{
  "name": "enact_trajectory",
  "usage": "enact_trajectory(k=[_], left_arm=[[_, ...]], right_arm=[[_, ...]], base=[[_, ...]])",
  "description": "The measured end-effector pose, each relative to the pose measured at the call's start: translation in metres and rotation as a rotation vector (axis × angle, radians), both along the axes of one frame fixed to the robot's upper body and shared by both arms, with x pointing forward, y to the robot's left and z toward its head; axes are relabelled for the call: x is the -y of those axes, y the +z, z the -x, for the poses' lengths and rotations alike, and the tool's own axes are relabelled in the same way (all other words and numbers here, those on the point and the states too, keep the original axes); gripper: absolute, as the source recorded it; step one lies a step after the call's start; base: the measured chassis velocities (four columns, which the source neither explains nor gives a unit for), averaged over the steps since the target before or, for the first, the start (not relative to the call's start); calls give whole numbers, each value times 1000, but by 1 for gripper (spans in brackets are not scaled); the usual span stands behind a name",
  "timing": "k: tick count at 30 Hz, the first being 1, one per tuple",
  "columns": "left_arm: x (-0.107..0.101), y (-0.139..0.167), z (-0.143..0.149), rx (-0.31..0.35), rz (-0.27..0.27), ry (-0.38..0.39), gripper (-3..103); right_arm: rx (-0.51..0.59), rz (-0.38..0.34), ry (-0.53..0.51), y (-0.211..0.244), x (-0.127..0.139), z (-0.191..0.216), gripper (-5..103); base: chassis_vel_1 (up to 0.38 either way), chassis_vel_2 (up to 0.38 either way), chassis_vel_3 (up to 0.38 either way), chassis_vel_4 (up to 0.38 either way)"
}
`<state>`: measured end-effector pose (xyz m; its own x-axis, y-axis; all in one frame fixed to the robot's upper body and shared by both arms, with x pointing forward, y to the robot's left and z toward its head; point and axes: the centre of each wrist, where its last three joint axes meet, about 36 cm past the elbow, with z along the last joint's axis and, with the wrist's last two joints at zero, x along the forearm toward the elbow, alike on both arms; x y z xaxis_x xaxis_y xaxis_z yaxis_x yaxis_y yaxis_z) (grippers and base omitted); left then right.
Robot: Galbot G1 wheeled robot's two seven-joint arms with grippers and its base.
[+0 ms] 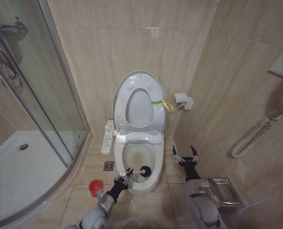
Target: Open the toilet lid, clean the toilet bowl with a toilet brush, close the toilet lid, and flush.
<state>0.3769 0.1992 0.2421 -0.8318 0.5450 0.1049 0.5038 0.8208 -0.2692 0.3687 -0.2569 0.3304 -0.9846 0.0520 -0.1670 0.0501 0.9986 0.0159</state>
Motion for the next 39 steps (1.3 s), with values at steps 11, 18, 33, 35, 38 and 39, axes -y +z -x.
enact_trajectory(k=[11, 18, 33, 35, 38, 39], left_arm=[[-33, -11, -37, 12, -61, 67, 19], [-19, 4, -16, 10, -26, 8, 19], [-36, -9, -7, -23, -84, 18, 19], [-37, -9, -9, -23, -86, 24, 19], [-39, -5, -10, -6, -78, 29, 19], [-37, -1, -10, 15, -71, 23, 19]], right_arm=[[0, 0, 0, 0, 0, 0, 100], [0, 0, 0, 0, 0, 0, 100], [0, 0, 0, 0, 0, 0, 100], [0, 0, 0, 0, 0, 0, 100], [0, 0, 0, 0, 0, 0, 100], [0, 0, 0, 0, 0, 0, 100]], base=[[0, 0, 0, 0], [0, 0, 0, 0], [0, 0, 0, 0], [0, 0, 0, 0], [0, 0, 0, 0], [0, 0, 0, 0]])
